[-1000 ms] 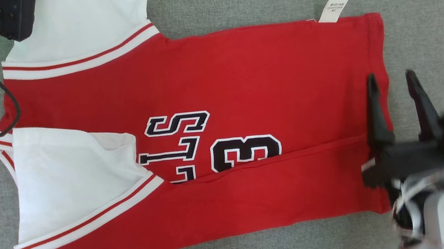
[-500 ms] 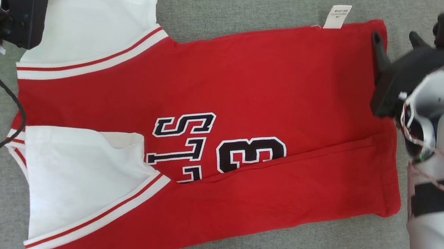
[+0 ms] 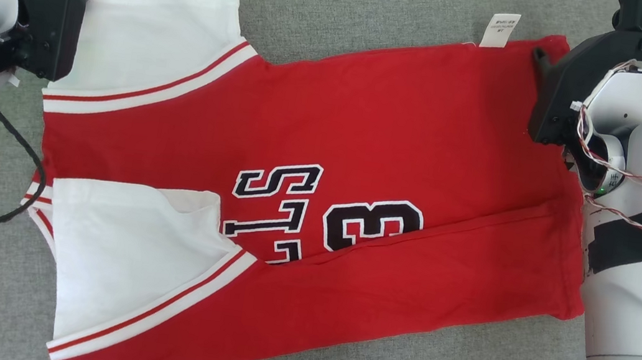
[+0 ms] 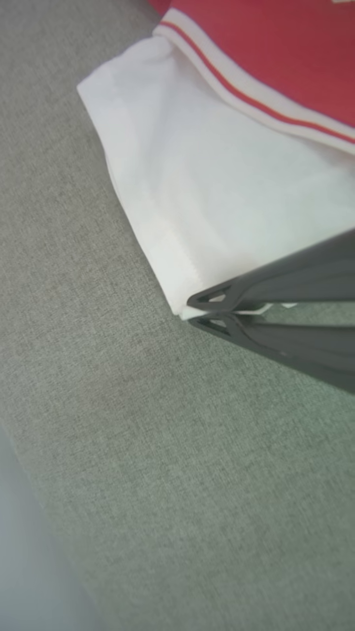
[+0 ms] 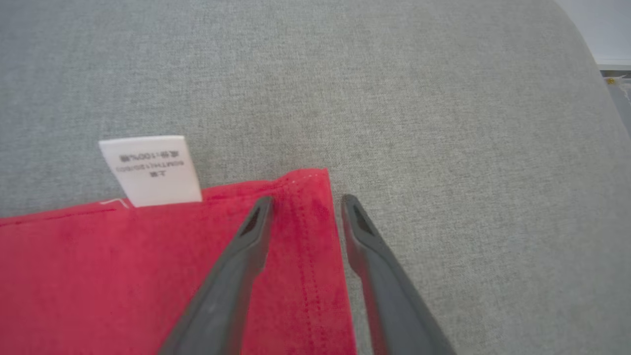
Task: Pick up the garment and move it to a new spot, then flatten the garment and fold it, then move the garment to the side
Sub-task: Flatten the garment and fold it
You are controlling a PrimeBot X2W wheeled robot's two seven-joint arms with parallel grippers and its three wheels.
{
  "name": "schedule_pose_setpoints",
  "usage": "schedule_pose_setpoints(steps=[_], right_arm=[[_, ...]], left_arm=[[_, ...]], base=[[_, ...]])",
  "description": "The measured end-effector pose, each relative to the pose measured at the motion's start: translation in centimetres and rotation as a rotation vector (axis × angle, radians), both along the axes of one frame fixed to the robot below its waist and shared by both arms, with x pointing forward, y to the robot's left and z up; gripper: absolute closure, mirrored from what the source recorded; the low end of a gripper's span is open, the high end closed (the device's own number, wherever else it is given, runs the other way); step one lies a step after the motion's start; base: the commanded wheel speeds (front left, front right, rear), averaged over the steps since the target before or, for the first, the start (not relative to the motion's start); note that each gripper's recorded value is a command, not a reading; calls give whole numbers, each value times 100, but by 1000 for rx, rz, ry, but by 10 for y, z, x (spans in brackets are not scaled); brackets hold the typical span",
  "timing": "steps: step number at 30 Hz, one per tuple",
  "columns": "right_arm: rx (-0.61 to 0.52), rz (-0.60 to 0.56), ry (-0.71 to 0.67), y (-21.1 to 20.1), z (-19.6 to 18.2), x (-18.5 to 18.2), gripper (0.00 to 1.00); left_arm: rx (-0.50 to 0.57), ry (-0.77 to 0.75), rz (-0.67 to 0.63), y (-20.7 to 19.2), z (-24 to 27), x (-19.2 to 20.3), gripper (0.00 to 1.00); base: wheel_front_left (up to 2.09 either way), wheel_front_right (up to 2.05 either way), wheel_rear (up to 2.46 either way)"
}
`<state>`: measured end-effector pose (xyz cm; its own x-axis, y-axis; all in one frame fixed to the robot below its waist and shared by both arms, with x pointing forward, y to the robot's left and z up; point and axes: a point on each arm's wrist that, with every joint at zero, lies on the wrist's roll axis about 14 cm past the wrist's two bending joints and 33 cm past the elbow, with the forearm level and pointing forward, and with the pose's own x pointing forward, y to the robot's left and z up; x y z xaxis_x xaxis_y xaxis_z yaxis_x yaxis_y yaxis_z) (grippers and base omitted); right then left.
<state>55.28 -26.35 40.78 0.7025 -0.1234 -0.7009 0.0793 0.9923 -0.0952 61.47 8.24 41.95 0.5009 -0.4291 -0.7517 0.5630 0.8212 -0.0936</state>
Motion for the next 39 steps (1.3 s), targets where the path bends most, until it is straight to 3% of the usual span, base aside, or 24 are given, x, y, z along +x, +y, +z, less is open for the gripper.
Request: schedule_pose_setpoints(steps=[2, 5, 8, 10, 24, 39], right_arm=[[1, 0, 8, 1, -1, 1, 51], [-4, 2, 19, 2, -2, 4, 59], [-5, 2, 22, 2, -3, 7, 75], [-11, 4, 20, 2, -3, 9, 100], [62, -51, -219, -7, 31, 37, 100], [211, -94, -277, -9, 36, 32, 100]], left_arm=[[4, 1, -1, 1, 0, 0, 100], [8, 5, -3, 1, -2, -1, 100], [14, 10, -5, 2, -2, 0, 100], [15, 13, -7, 3, -4, -1, 100], [-92, -180, -14, -1, 37, 13, 100], [-217, -335, 3, 15, 86, 6, 100]], base=[[0, 0, 0], [0, 0, 0], [0, 0, 0], [0, 0, 0], [0, 0, 0], [0, 0, 0]])
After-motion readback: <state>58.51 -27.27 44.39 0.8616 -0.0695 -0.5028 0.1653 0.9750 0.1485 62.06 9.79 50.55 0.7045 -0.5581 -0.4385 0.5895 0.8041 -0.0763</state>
